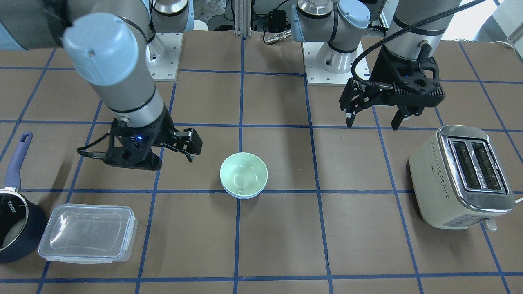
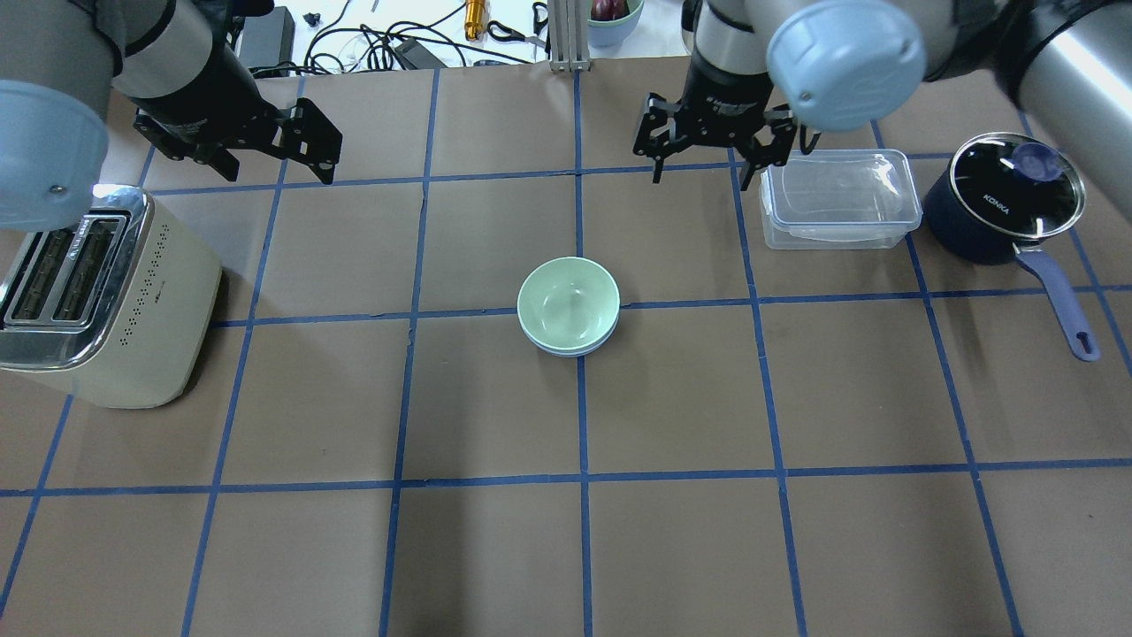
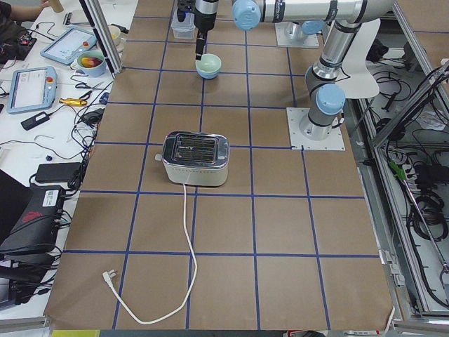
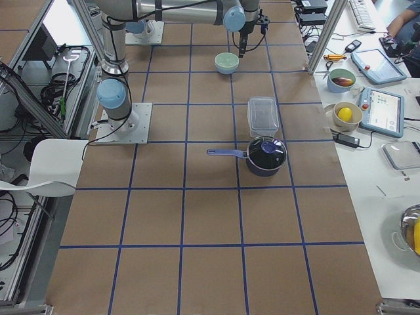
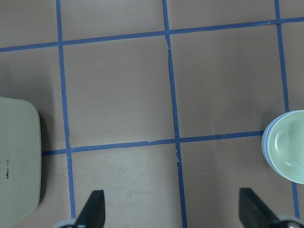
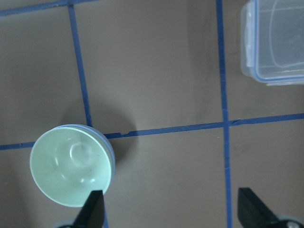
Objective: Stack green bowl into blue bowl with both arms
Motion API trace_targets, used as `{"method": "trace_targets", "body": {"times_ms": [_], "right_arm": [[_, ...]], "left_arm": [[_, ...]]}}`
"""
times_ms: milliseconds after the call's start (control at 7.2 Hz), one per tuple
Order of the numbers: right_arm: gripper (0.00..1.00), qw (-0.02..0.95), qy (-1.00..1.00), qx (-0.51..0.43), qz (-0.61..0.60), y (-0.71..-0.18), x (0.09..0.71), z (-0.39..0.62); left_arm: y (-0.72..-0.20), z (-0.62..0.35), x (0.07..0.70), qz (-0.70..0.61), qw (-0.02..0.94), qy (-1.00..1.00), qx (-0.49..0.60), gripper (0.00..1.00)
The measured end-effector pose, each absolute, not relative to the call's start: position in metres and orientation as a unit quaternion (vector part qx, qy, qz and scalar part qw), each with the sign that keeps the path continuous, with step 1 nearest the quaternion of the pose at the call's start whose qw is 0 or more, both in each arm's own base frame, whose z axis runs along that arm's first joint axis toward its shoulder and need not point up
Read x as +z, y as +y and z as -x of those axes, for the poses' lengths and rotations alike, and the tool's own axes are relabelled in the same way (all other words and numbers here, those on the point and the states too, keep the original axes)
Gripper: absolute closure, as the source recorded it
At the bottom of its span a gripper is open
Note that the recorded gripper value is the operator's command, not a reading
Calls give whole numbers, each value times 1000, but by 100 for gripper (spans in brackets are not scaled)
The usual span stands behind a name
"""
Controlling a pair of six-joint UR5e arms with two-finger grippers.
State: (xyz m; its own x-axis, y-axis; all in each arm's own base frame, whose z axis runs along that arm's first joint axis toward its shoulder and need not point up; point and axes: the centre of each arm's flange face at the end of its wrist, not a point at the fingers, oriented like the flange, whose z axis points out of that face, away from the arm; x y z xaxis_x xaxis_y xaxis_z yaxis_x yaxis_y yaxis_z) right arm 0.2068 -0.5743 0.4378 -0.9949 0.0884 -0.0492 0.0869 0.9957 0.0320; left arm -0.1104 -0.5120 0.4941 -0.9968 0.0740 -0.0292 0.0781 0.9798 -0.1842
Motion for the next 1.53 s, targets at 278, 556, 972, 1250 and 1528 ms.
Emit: {"method": "trace_targets", "body": {"times_ms": [278, 556, 972, 1250, 1528], "right_arm": [[0, 18, 1000, 25, 4, -550, 484, -161], [0, 0, 999, 30, 26, -524, 496, -135], [0, -6, 999, 29, 27, -508, 495, -128], [0, -7, 999, 27, 25, -506, 496, -128], [0, -7, 999, 26, 24, -506, 496, -128]], "left_arm": [[-512, 111, 494, -38, 11, 995, -93, 0], [-512, 111, 494, -38, 10, 995, -93, 0], [-512, 111, 494, -38, 10, 995, -93, 0], [-512, 111, 494, -38, 10, 995, -93, 0], [-512, 111, 494, -38, 10, 995, -93, 0]]}}
